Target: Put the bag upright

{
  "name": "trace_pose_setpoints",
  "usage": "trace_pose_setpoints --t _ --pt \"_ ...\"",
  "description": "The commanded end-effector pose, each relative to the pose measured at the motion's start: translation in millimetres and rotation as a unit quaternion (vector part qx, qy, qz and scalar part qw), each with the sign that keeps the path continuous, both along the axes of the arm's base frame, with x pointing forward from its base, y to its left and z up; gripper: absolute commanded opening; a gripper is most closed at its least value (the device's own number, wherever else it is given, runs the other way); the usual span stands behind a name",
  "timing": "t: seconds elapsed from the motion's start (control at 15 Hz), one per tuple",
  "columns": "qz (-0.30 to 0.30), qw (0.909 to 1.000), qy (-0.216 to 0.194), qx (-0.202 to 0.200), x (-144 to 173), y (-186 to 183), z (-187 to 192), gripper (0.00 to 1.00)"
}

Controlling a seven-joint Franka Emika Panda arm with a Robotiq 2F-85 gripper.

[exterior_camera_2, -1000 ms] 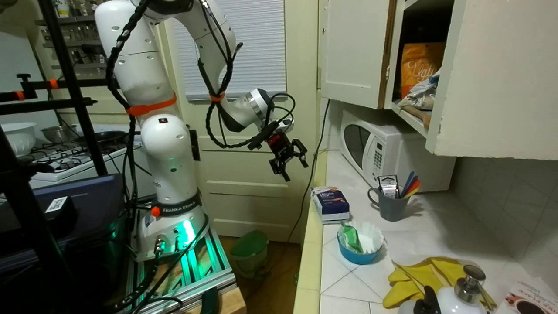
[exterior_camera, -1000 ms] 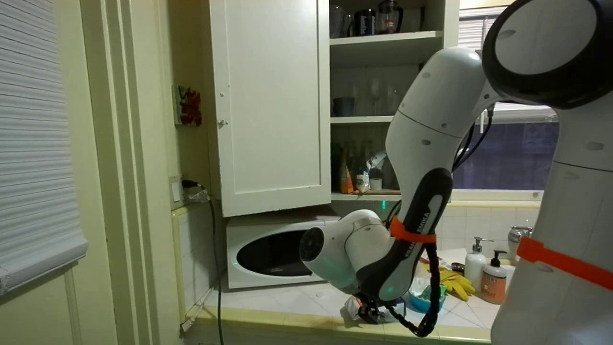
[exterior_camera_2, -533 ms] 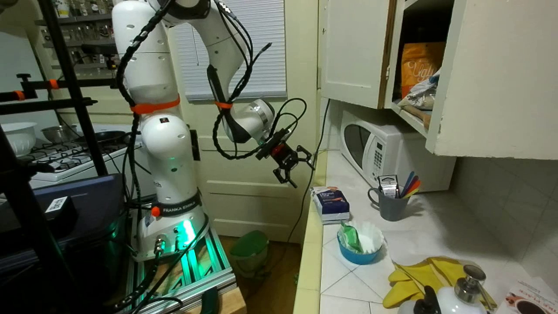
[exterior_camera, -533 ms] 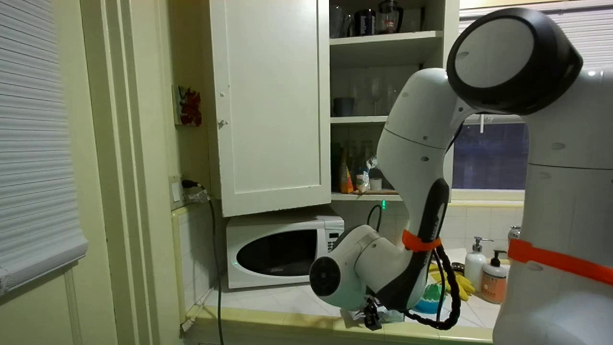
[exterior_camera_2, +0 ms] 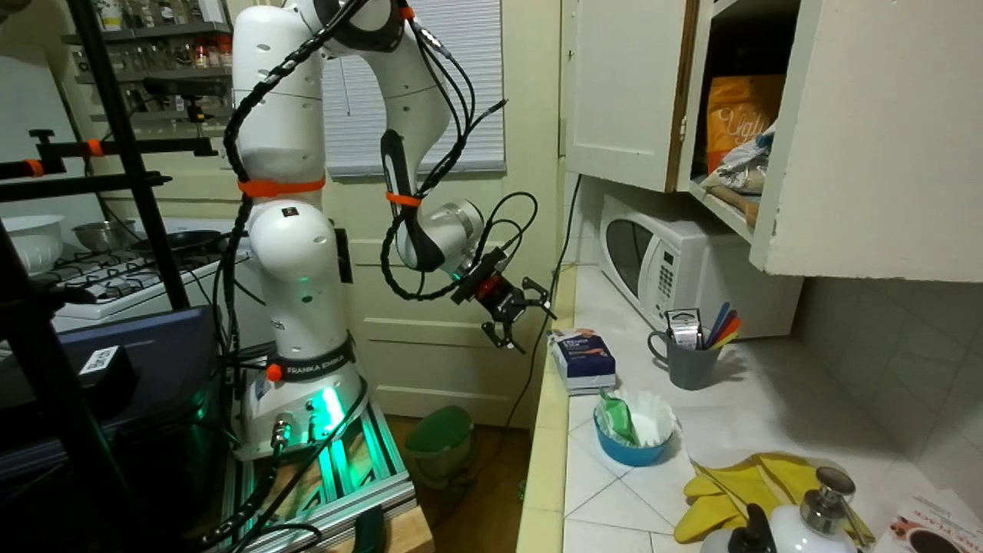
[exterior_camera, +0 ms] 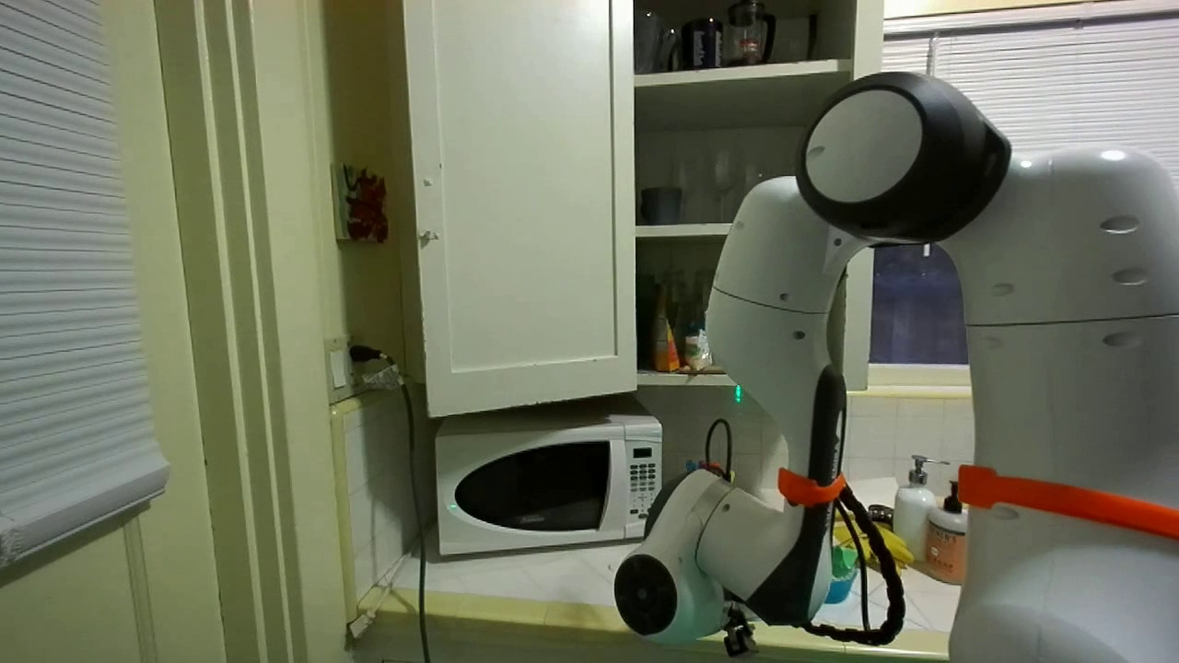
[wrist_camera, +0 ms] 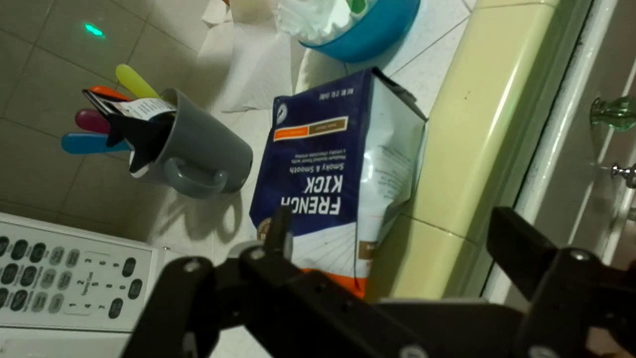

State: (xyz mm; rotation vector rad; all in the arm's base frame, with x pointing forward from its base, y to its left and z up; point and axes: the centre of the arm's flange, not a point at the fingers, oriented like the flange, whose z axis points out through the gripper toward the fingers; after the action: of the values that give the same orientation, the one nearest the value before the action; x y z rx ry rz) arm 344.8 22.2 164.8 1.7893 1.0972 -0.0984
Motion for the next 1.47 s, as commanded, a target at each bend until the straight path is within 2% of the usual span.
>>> trace_pose_setpoints --t 0.0,0.47,0.6,0.67,0.73,0.93,1.0,1.4 --pt "-0.003 1.0 -0.003 -0.003 -0.6 -0.8 -1.7 1.0" --pt "-0.013 0.9995 -0.016 0.022 11.8 2.7 -18.7 1.0" --pt "-0.036 0.9983 -0.025 0.038 15.4 8.1 -23.8 1.0" --pt "-0.053 0.9972 -0.034 0.039 17.5 9.4 -25.5 1.0" --pt "-0.029 0.999 -0.026 0.022 11.9 4.6 -11.6 1.0" --pt "-0.031 0.9989 -0.027 0.023 13.7 5.1 -13.0 1.0" --pt "-0.033 0.9979 -0.051 0.022 14.9 6.8 -15.8 1.0" --pt "-0.04 0.9906 -0.123 0.044 21.2 24.4 -38.3 1.0"
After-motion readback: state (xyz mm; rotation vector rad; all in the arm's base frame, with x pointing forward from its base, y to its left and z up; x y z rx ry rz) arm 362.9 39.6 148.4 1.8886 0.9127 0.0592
